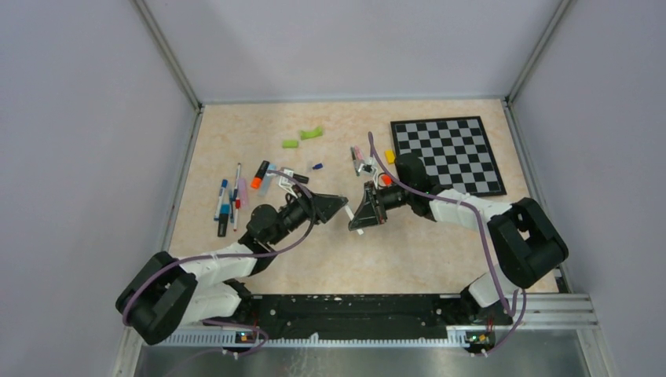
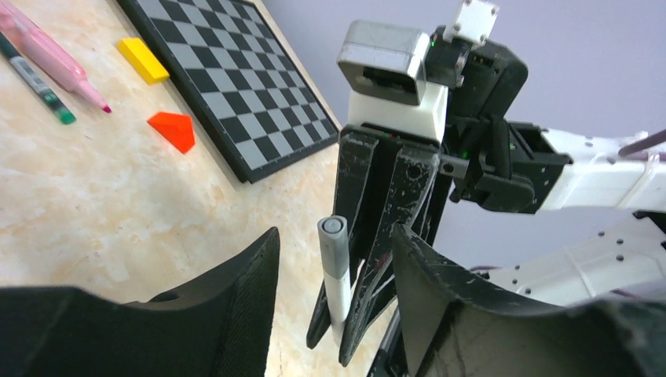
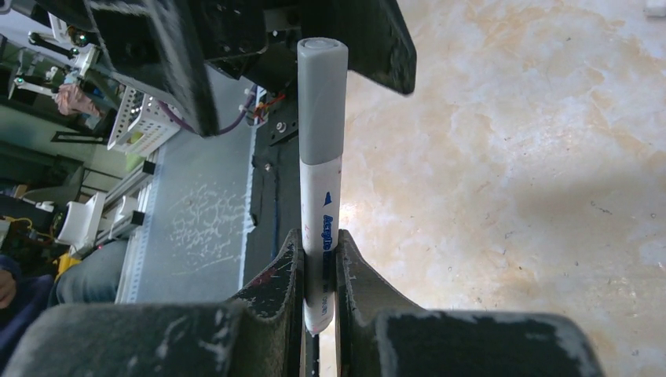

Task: Open the pen caps
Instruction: Pick up the pen from the center of the board, then open the pen cap from the pen.

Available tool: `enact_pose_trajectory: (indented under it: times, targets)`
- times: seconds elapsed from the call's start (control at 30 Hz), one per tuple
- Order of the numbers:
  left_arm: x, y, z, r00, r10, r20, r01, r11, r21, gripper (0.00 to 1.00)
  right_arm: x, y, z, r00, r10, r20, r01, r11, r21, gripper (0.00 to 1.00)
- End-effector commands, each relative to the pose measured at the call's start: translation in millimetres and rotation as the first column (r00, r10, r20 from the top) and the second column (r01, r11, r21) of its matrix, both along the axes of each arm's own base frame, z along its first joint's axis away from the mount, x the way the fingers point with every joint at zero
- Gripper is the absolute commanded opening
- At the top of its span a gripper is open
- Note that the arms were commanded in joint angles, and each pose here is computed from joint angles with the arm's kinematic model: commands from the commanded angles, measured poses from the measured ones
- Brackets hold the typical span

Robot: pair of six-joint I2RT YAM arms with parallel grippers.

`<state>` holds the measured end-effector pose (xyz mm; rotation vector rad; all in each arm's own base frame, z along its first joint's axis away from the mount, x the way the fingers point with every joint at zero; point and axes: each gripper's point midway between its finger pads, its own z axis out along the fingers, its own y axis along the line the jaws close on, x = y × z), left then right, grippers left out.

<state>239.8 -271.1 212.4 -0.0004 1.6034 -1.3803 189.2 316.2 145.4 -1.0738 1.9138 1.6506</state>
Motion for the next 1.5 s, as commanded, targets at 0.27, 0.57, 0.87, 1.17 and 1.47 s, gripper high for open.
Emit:
enact_pose_trajectory:
  times: [0.27, 0.57, 0.87, 1.17, 1.47]
  targets:
    - [-8, -18, 29, 0.989, -0.12, 0.09, 0.127, 0.989, -0.072, 0.29, -7, 3, 19, 0.996, 0.054, 0.078, -0.059, 0.996, 0.063, 0.0]
    - [8, -2, 49, 0.986, -0.014, 0.166, 0.023, 0.998, -0.053, 0.0, -15, 2, 18, 0.996, 0.075, 0.05, -0.079, 0.994, 0.081, 0.0]
    - [84, 71, 125, 0.907, 0.334, 0.255, -0.314, 0.942, -0.118, 0.0, -24, 0, 11, 0.997, 0.08, 0.012, -0.081, 0.994, 0.07, 0.0]
    - [102, 91, 160, 0.851, 0.431, 0.301, -0.387, 0.901, -0.195, 0.0, -26, 0, 10, 0.997, 0.077, -0.006, -0.076, 0.994, 0.072, 0.0]
    - [99, 95, 160, 0.864, 0.398, 0.31, -0.371, 0.917, -0.142, 0.0, -3, -5, 10, 0.989, 0.028, 0.143, -0.031, 0.999, 0.016, 0.0]
